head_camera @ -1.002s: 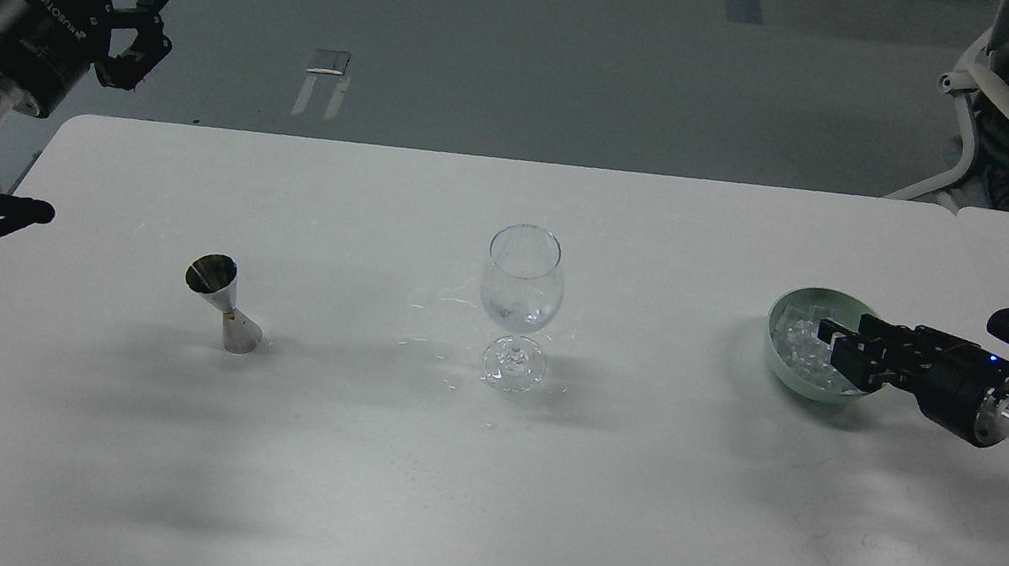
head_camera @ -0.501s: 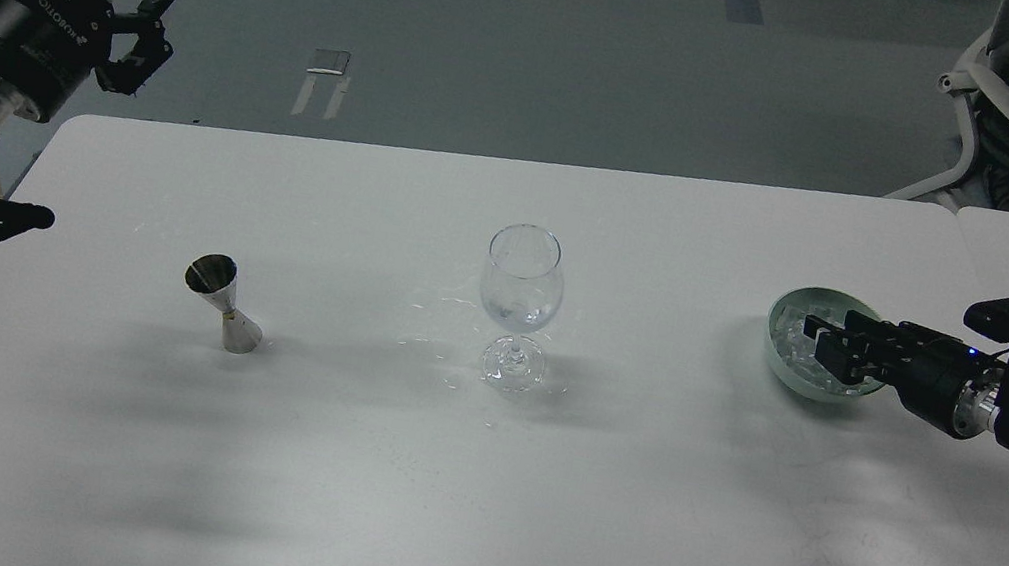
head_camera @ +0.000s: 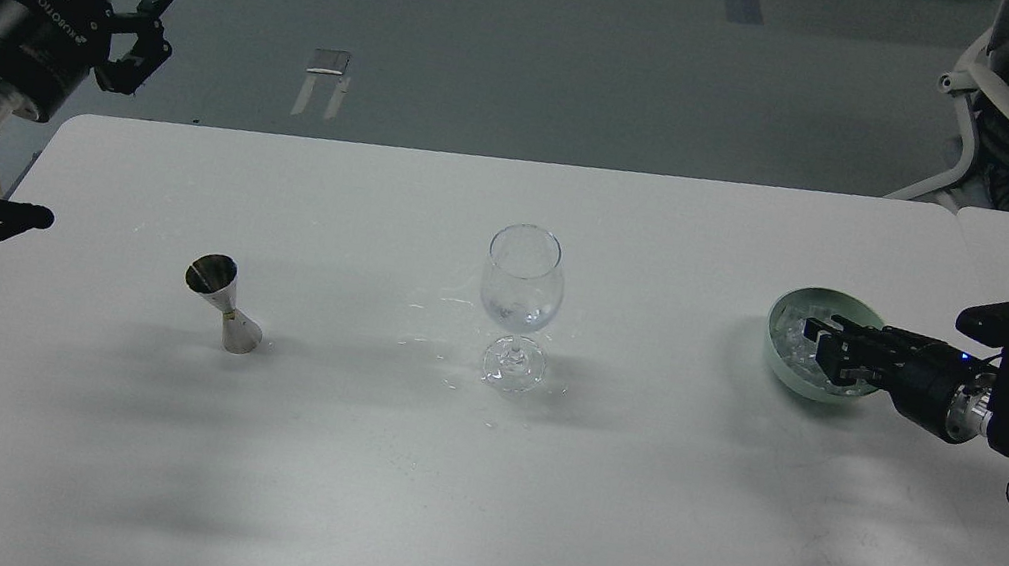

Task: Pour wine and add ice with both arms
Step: 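Reach into the green bowl and grasp ice with the right gripper, then lift the ice out of the bowl with the right gripper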

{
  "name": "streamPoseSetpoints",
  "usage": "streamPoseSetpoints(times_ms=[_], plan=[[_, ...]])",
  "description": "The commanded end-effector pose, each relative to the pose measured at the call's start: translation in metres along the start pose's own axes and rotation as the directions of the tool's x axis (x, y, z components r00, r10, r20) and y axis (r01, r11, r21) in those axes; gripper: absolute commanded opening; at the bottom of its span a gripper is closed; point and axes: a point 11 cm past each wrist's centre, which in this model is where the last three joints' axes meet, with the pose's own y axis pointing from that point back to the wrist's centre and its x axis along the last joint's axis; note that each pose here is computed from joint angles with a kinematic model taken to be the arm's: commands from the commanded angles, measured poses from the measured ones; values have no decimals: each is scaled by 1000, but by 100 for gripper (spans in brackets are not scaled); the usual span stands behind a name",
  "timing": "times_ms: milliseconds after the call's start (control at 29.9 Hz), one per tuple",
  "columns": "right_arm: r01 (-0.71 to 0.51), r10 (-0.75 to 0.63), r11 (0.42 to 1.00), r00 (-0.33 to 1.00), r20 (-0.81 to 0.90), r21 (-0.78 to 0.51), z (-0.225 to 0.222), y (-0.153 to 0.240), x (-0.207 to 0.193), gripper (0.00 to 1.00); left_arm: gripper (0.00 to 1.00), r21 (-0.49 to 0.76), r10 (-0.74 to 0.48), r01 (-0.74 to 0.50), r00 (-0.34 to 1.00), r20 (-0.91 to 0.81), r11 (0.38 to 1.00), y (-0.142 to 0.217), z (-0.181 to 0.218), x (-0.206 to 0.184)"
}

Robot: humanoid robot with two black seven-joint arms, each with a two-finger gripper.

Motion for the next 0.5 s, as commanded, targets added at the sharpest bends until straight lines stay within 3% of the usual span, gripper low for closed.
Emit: streamPoseSetpoints(times_ms=[0, 100, 200, 468], plan=[[1, -1, 1000, 1000, 1, 2, 0, 0, -1, 12, 98, 0, 0, 0, 1000, 0, 1000, 0, 0, 0], [-7, 7, 1000, 1000, -1, 4, 0, 2, 3, 0, 98, 0, 0, 0, 1000, 0, 1000, 0, 0, 0], [-34, 34, 999, 999, -19, 11, 0, 8, 18, 0, 98, -2, 0, 0, 1000, 2, 1000, 0, 1, 0], [-170, 165, 985, 974, -152, -20, 24, 68, 105, 0, 98, -2, 1, -1, 1000, 5, 1000, 0, 2, 1]])
